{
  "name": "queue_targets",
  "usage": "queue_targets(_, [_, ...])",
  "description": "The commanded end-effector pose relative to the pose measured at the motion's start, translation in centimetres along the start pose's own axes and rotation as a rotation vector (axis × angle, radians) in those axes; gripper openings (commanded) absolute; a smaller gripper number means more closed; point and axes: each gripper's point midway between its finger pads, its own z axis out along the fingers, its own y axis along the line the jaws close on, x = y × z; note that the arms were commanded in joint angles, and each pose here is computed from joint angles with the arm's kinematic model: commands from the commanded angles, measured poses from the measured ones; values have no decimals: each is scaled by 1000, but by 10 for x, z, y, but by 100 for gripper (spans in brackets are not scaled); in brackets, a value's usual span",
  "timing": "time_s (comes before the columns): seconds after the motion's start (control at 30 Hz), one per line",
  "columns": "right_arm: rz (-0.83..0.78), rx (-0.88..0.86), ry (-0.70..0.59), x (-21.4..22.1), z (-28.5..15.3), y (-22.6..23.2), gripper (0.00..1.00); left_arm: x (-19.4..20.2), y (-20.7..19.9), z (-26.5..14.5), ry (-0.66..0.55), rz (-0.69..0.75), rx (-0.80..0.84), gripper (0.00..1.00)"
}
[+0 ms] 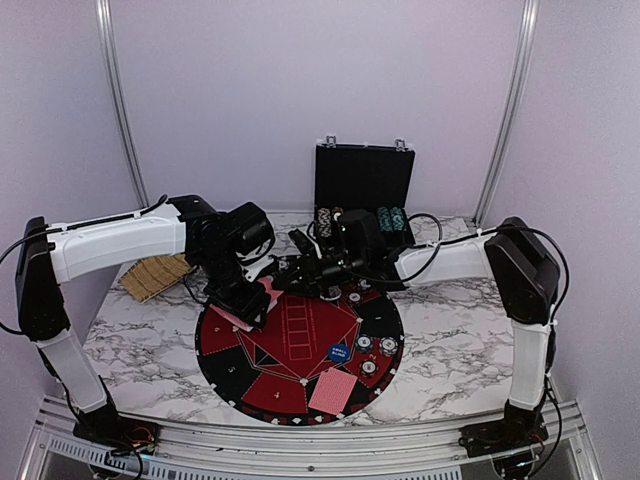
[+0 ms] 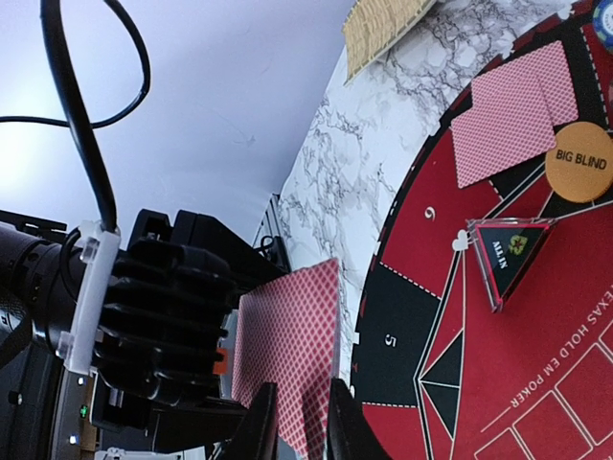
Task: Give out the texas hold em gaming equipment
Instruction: Pick up the poker card from the face-down deck piles, then distribute the poker card in the dealer area.
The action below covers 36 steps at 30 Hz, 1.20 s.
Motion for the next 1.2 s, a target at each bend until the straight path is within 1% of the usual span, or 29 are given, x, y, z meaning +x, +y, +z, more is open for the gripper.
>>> queue_targets(0.0, [-28,-30,-18,-8,-7,14,15,-4,-1,-6,-17,8,-3,41])
queue_targets(0.1, [-25,-37,-21,-9,-8,14,10,-4,-1,-6,-18,9,-1,41])
queue_targets(0.23, [-18,-48,-26,-12,-11,15,0,-3,0,-6,-17,8,-3,41])
queue_targets(0.53, [-1,-69,-68,-22,-27,16,0,-4,0,-7,-23,9,-7,41])
queue_targets(0.9, [10,-79,-136,-36,-57,17,0,-3,3,-6,-22,3,-16,41])
queue_targets(1.07, [21,-44,-186,-48,-79,2,0,-2,5,-5,-21,1,-16,41])
queue_targets(1.17, [27,14,-220,-57,-89,-19,0,-2,6,-7,-24,-2,-17,41])
